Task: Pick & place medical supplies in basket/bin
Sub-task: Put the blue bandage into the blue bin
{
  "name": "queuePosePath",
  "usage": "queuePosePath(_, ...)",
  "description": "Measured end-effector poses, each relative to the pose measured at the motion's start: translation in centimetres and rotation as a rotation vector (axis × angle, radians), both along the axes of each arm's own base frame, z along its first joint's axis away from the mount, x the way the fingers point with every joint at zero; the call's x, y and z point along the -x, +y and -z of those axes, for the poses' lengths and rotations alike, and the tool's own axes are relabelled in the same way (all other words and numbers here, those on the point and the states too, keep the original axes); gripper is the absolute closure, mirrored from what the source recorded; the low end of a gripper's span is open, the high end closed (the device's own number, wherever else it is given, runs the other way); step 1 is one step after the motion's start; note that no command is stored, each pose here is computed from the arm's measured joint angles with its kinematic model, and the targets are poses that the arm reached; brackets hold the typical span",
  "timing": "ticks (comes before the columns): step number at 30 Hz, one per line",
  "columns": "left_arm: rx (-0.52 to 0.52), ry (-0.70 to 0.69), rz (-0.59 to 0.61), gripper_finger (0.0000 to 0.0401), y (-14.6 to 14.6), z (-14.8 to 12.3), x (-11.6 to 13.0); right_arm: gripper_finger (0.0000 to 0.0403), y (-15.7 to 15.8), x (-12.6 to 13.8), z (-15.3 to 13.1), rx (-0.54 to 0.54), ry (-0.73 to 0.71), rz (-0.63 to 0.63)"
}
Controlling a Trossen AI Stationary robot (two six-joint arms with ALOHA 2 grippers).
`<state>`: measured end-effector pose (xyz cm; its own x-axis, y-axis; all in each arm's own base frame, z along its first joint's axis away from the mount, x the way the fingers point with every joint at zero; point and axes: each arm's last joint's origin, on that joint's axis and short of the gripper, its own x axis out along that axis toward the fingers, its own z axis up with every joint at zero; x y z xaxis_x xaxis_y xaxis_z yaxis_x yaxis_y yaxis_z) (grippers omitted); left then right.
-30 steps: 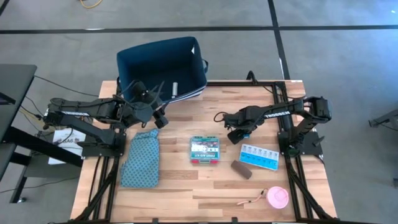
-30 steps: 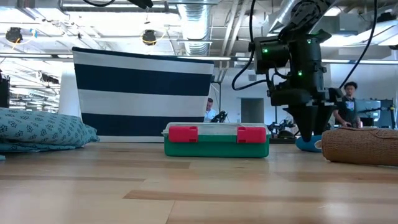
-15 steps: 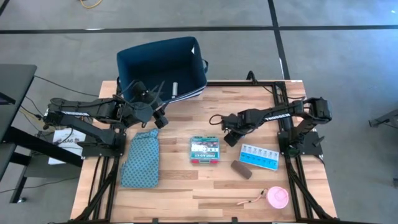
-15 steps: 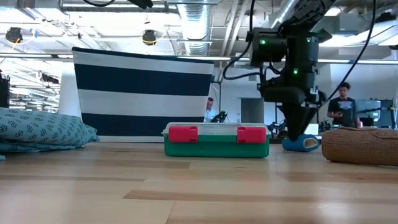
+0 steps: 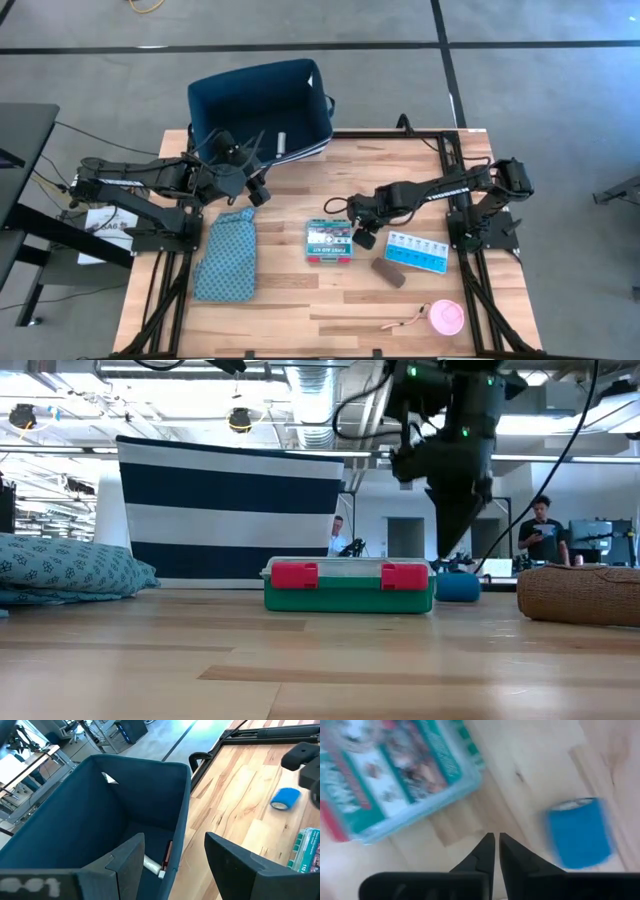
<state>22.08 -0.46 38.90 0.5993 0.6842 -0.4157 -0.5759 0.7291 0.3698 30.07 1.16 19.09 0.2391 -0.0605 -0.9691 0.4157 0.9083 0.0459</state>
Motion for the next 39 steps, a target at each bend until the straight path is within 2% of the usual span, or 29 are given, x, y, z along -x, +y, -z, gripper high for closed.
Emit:
queuePosePath(6,0.000,0.000,0.000,0.0202,0.0,0.0,0.0,0.0354,0.4,0.4,0.0,-0.022,0.039,0.039)
queuePosePath(14,0.000,0.000,0.000,0.0202,0.0,0.0,0.0,0.0297,-0.6,1.2,0.2,-0.012,0.124,0.081)
queuePosePath(22,0.000,-0.001,0.000,0.0202,0.0,0.0,0.0,0.0235,-2.8,1.3,0.1,0.128,0.146,0.024)
queuePosePath(32,0.003,0.017,0.005,0.0202,0.0,0.1,0.1,0.0170,-4.1,1.0,1.2,0.144,0.189,0.065)
queuePosePath(39,-0.004,0.060,0.004,0.0202,0.0,1.4,-0.1,0.0169,-3.8,-0.1,4.4,0.171,0.310,-0.106)
